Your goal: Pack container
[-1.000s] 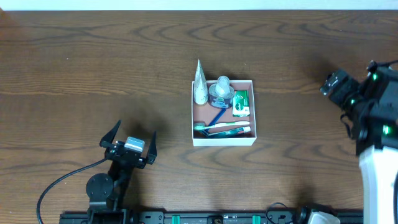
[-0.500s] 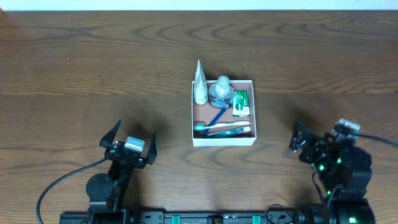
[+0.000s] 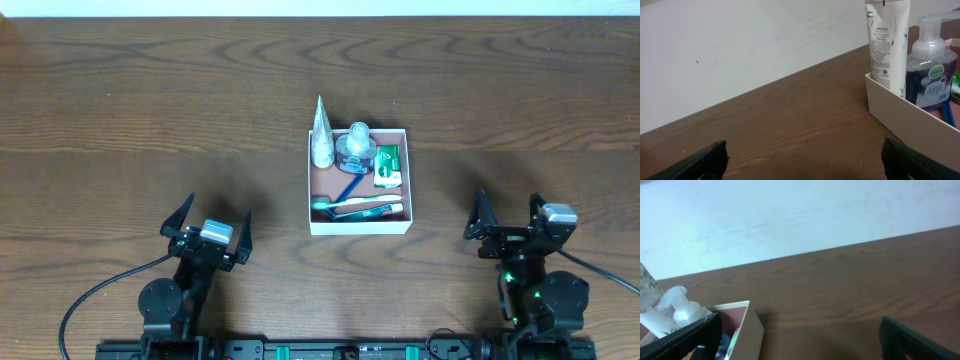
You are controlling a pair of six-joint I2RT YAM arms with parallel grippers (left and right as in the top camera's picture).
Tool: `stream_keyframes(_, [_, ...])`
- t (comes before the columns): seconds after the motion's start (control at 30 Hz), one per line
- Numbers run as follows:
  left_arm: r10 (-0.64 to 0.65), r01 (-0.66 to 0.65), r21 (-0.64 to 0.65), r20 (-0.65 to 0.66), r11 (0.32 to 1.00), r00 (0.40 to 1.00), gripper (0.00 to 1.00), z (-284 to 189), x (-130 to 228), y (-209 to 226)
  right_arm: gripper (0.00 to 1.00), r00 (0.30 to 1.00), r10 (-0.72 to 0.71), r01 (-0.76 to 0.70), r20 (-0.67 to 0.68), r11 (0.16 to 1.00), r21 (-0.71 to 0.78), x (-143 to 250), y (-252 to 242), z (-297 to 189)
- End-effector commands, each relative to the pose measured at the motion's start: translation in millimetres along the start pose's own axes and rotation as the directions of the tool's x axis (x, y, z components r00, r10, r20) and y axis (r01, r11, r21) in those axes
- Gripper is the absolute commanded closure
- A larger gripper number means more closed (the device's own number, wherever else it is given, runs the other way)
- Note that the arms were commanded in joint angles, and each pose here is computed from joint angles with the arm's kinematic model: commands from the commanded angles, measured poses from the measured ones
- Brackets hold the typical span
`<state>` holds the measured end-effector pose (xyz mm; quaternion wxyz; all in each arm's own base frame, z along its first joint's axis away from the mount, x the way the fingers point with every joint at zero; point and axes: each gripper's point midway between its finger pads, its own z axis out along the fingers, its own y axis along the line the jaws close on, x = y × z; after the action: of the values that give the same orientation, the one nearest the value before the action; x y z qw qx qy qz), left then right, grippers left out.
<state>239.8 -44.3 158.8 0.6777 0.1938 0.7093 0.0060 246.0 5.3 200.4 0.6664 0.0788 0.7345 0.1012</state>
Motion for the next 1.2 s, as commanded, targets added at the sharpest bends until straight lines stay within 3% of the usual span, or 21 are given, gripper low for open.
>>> stream_keyframes(0.0, [-0.019,0.020,0.012,-0.051,1.000,0.999,0.02,1.0,16.8,-4.0,0.01,0.998,-0.053,0.054,0.035,0.997,-0.053,5.0,7.4,1.6])
stream_keyframes(0.2, [-0.019,0.020,0.012,-0.051,1.000,0.999,0.02,1.0,16.8,-3.9,0.01,0.989,-0.086,0.098,0.117,0.990,-0.099,9.5,12.0,3.1])
stream_keyframes(0.57, [-0.019,0.020,0.012,-0.051,1.000,0.999,0.02,1.0,16.8,-4.0,0.01,0.985,-0.174,0.174,-0.006,0.984,-0.038,48.0,-5.2,6.0])
stream_keyframes(1.17, [-0.019,0.020,0.012,-0.051,1.000,0.999,0.02,1.0,16.8,-4.0,0.01,0.980,-0.199,0.199,0.025,0.980,0.013,39.4,-14.5,3.7])
